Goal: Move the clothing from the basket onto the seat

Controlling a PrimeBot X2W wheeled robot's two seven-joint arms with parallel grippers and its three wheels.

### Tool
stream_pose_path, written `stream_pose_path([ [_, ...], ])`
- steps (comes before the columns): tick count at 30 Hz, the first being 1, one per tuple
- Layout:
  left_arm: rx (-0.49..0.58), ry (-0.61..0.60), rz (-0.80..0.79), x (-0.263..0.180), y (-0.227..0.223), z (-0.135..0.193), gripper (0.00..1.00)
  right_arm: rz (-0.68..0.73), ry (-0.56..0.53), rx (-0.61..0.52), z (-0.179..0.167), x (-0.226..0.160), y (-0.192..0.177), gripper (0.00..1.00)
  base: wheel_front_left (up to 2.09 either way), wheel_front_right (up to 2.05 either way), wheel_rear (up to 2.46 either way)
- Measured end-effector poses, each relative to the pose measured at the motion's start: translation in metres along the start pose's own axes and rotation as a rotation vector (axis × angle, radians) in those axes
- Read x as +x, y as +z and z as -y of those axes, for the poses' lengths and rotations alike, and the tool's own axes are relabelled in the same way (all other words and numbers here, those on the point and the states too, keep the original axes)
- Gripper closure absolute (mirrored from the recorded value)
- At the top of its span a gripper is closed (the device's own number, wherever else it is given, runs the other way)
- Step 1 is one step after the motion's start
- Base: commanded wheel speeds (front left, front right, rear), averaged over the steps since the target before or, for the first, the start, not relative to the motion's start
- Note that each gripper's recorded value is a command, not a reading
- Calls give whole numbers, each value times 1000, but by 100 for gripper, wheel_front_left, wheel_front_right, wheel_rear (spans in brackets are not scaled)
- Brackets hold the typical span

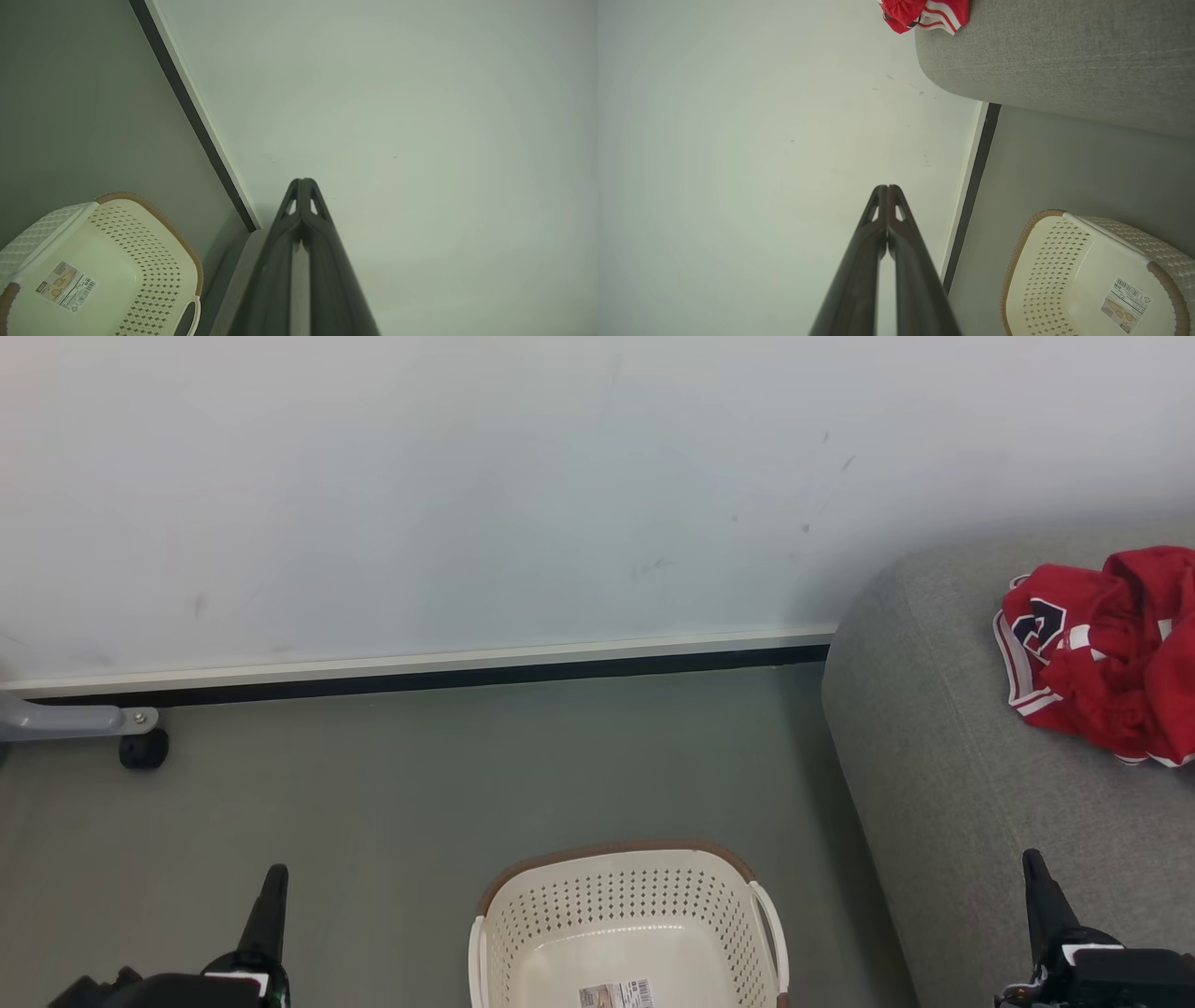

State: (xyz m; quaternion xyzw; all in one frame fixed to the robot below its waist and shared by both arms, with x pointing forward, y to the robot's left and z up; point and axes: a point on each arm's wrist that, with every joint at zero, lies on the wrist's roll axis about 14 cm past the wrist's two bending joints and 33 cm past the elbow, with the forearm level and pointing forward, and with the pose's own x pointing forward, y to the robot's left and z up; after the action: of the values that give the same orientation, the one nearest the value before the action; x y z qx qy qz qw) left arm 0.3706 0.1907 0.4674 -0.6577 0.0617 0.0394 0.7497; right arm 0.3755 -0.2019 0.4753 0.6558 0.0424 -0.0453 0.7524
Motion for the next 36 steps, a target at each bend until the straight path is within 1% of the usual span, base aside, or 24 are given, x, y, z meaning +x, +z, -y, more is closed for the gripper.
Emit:
stream_pose_path([
  [2, -24, -11, 4, 2, 1, 3, 100, 0, 3, 31, 0, 0, 0, 100, 0, 0, 0],
  [3, -48, -27, 3, 3, 2, 7, 100, 2, 8, 64, 0, 1, 1, 100, 0, 0, 0],
  [8, -116, -45, 2, 6, 2, 10, 100, 10, 26, 137, -3, 3, 4, 100, 0, 0, 0],
  [11, -133, -55, 4, 6, 2, 13, 100, 10, 40, 140, -7, 5, 4, 100, 0, 0, 0],
  [36, -134, -54, 4, 6, 2, 12, 100, 10, 40, 140, -7, 5, 4, 100, 0, 0, 0],
])
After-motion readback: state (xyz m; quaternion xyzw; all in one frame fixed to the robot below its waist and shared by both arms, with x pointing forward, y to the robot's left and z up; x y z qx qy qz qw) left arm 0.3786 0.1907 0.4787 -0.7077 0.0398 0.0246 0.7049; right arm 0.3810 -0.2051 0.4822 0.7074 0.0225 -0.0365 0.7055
